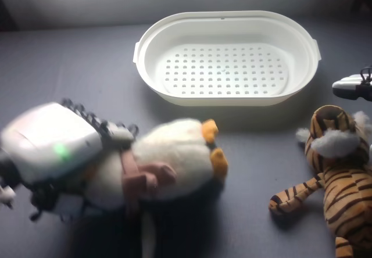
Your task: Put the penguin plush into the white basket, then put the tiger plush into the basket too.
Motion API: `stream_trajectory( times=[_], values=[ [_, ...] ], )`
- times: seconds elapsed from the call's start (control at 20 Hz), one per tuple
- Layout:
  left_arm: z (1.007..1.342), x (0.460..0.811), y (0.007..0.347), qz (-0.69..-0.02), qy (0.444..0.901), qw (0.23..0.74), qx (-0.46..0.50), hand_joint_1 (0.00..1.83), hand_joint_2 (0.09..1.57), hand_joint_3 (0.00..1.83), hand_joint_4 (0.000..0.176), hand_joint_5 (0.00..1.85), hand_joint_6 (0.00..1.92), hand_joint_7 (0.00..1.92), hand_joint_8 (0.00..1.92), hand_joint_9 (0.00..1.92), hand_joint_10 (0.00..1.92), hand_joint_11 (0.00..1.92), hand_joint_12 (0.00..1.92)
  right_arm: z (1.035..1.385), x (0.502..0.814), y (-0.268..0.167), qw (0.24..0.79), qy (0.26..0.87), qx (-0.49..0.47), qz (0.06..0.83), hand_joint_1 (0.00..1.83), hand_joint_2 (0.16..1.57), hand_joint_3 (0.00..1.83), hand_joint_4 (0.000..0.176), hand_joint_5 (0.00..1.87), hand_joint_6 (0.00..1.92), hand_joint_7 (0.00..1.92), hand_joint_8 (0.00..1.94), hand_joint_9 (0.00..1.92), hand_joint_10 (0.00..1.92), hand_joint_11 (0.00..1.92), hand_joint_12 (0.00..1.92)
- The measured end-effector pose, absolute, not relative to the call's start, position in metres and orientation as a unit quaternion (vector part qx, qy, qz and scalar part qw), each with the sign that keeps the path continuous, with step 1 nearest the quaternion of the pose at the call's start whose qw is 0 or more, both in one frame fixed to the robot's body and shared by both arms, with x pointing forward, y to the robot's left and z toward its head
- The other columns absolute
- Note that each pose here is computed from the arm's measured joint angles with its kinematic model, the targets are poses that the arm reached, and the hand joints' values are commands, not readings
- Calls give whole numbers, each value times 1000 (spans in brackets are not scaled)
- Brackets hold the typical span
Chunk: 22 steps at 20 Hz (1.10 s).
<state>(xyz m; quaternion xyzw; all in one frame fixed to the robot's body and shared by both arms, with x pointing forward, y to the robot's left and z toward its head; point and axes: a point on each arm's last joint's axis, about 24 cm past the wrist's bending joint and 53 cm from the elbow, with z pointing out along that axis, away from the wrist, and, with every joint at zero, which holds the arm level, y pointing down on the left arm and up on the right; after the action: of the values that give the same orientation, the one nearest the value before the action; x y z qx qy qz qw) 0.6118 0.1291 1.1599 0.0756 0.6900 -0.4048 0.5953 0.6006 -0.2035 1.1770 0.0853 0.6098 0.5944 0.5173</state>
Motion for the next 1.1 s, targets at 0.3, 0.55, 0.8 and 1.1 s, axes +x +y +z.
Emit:
stream_trajectory(
  times=[0.3, 0.55, 0.8, 1.1],
  values=[
    [1269, 642, 148, -432, 564, 701, 62, 1391, 1068, 0, 0, 1035, 706, 1103, 813, 994, 1147, 831, 1349, 1177, 601, -204, 517, 610, 86, 594, 658, 1285, 0, 3, 452, 2, 452, 5, 472, 6, 443, 230],
    [1305, 710, 130, -412, 564, 714, 42, 1264, 1100, 3, 0, 912, 998, 1074, 893, 996, 606, 873, 1029, 1178, 602, -205, 520, 610, 84, 592, 782, 1278, 0, 0, 472, 2, 470, 4, 491, 5, 440, 228],
    [1278, 745, 126, -360, 619, 697, 36, 899, 914, 0, 110, 449, 4, 556, 8, 576, 58, 96, 1177, 1176, 605, -207, 522, 609, 84, 591, 719, 1271, 1, 22, 467, 0, 474, 0, 525, 3, 429, 342],
    [1264, 742, 130, -359, 630, 688, 28, 836, 896, 0, 145, 292, 1, 380, 1, 425, 2, 0, 1181, 1176, 603, -205, 518, 610, 80, 594, 781, 1274, 1, 18, 475, 0, 474, 0, 466, 0, 284, 495]
  ],
)
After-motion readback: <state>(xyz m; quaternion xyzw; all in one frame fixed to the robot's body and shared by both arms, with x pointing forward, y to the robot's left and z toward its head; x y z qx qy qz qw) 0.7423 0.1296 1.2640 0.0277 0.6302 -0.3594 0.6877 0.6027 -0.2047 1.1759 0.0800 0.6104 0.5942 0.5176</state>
